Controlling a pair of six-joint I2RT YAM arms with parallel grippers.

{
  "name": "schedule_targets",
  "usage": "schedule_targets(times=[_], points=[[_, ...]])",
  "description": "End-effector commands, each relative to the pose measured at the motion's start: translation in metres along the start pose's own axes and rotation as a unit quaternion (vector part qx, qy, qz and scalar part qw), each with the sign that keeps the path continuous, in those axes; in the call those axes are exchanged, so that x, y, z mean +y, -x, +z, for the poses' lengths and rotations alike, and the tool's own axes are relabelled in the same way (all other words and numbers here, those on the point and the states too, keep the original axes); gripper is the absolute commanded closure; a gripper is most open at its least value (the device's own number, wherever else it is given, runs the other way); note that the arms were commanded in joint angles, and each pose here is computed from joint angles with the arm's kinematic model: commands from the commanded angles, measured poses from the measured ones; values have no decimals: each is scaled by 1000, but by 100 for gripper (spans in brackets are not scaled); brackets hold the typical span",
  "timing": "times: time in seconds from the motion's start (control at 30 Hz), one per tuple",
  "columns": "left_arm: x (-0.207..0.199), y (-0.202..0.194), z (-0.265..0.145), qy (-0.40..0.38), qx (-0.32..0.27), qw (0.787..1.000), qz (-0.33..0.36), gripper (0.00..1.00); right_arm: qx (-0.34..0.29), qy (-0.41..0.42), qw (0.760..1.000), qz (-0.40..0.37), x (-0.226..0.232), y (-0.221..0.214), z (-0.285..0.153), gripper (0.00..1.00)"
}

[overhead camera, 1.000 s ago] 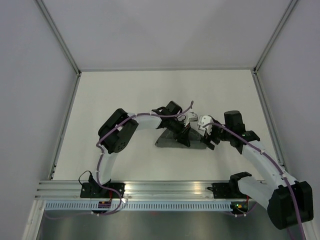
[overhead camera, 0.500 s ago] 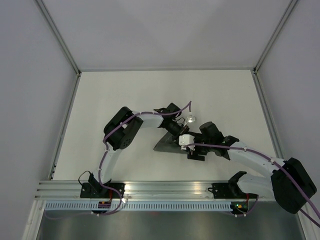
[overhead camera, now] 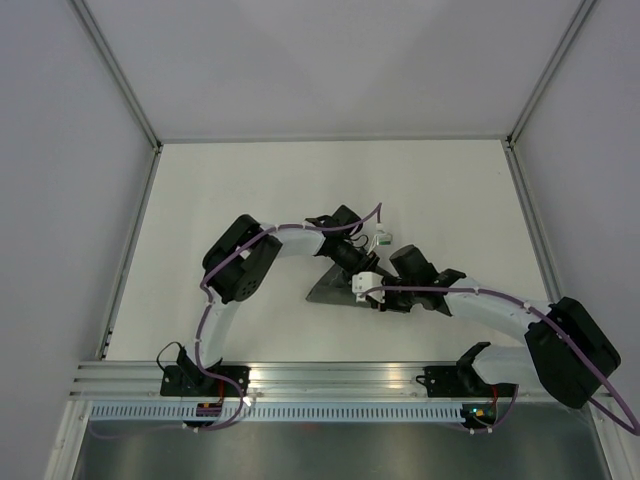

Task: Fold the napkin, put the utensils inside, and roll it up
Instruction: Roll the napkin with the utensil

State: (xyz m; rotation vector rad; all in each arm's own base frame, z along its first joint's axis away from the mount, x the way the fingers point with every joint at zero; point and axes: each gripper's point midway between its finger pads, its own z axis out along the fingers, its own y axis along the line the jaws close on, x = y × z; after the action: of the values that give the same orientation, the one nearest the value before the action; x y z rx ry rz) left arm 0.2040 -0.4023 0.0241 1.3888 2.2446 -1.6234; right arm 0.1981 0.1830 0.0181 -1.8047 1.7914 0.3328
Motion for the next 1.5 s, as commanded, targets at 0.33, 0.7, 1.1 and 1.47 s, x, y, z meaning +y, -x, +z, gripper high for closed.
schedule_targets(times=[0.33, 0.7, 1.1, 1.47], points=[[17, 67, -107, 234, -138, 960, 63, 44, 21, 101, 994, 40, 9, -4, 2, 80], [1, 69, -189, 400, -302, 862, 73, 40, 32, 273, 951, 144, 6, -21, 7, 81], [-31, 30, -136, 516, -250, 793, 206, 36, 38, 352, 909, 217, -21, -30, 29, 81], [-24, 13, -48, 538, -79, 755, 366, 34, 56, 350, 905, 236, -28, -41, 36, 81]])
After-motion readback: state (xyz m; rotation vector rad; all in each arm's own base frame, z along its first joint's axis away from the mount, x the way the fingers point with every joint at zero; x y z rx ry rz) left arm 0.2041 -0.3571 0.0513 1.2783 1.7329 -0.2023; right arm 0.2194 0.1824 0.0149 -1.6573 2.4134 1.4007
